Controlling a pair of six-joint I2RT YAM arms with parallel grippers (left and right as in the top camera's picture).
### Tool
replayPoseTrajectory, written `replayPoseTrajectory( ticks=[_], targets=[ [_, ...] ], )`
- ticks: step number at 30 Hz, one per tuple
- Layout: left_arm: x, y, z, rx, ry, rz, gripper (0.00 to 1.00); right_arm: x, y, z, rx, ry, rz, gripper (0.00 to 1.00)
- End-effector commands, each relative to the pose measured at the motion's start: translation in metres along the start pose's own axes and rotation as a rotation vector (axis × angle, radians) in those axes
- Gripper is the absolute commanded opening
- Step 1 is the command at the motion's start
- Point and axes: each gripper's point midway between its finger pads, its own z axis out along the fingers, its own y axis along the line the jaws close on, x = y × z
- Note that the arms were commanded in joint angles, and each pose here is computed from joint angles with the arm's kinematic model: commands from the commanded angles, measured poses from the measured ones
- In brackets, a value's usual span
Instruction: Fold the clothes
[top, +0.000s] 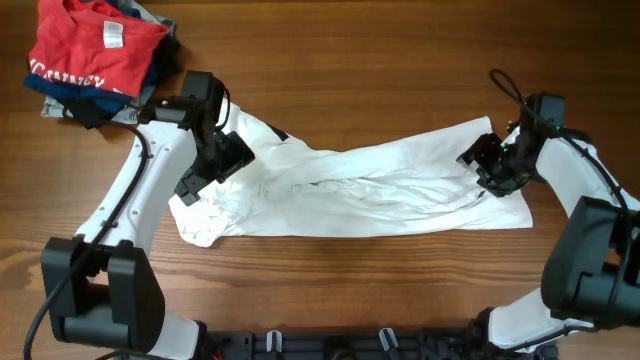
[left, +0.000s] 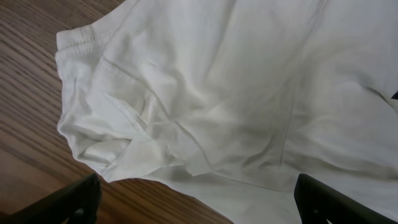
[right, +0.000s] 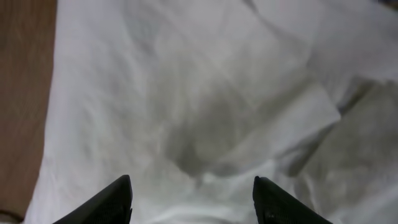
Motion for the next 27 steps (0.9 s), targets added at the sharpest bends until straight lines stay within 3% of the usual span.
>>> replayPoseTrajectory(
  ticks=[1,4,8,15,16,18,22,27],
  targets=[
    [0.003,0.0,-0.004,0.011,0.0,0.024,1.0,-0.006,-0.003,0.007,0.009,-0.013,0.057,0.62],
    [0.002,-0.001,-0.004,0.017,-0.006,0.024,1.0,-0.006,-0.003,0.007,0.009,-0.014,0.055,0.62],
    [0.002,-0.002,-0.004,0.02,-0.008,0.024,1.0,-0.012,-0.008,0.01,0.035,-0.041,0.053,0.5],
    [0.002,-0.002,-0.004,0.019,-0.008,0.024,1.0,-0.013,-0.007,0.025,0.015,-0.017,0.063,0.42],
    [0.002,-0.002,-0.004,0.019,-0.008,0.024,1.0,-0.013,-0.006,0.025,0.014,-0.018,0.063,0.37],
    [0.002,-0.002,-0.004,0.019,-0.008,0.024,1.0,-0.014,-0.007,0.025,0.018,-0.021,0.066,0.04],
    [0.002,-0.002,-0.004,0.019,-0.007,0.024,1.0,-0.017,-0.011,0.02,0.046,-0.05,0.08,0.04],
    [0.002,-0.002,-0.004,0.019,-0.008,0.024,1.0,-0.018,-0.009,-0.024,0.075,-0.131,0.067,0.04]
  ],
)
